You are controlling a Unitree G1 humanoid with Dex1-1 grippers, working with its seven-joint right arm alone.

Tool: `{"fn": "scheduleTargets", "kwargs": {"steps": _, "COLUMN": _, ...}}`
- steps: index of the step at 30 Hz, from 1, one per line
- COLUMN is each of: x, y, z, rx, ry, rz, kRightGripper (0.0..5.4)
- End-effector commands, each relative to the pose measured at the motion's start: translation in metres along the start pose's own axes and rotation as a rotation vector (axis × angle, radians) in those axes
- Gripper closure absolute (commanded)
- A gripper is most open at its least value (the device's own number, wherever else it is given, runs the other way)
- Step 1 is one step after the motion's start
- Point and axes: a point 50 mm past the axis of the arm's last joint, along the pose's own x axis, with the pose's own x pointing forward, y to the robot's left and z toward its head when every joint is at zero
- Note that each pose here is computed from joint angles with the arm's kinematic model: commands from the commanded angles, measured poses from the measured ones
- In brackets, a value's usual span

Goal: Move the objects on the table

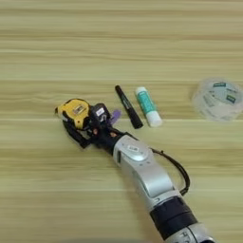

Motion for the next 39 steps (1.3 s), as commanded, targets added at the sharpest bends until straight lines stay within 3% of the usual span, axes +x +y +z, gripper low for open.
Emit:
{"fn": "scheduleTargets", "kwargs": {"steps": 1, "x": 0.013, "y": 0.005, "z": 0.019, "rx": -0.030, "ry": -0.077, "rz": 0.034, "kRightGripper": 1.33}}
{"fn": "scheduleTargets", "kwargs": {"steps": 7, "x": 0.014, "y": 0.003, "z": 0.006, "rx": -0.017, "ry": -0.011, "rz": 0.028, "kRightGripper": 1.33}}
{"fn": "scheduleTargets", "kwargs": {"steps": 13, "x": 0.013, "y": -0.001, "z": -0.003, "rx": -0.053, "ry": 0.082, "rz": 0.018, "kRightGripper": 1.33}}
{"fn": "scheduleTargets", "kwargs": {"steps": 24, "x": 0.010, "y": -0.004, "z": -0.002, "rx": -0.070, "ry": 0.101, "rz": 0.018, "kRightGripper": 1.33}}
{"fn": "scheduleTargets", "kwargs": {"steps": 32, "x": 0.007, "y": -0.007, "z": 0.002, "rx": -0.098, "ry": 0.108, "rz": 0.019, "kRightGripper": 0.17}}
{"fn": "scheduleTargets", "kwargs": {"steps": 39, "x": 0.004, "y": -0.007, "z": 0.009, "rx": -0.094, "ry": 0.081, "rz": 0.022, "kRightGripper": 0.04}}
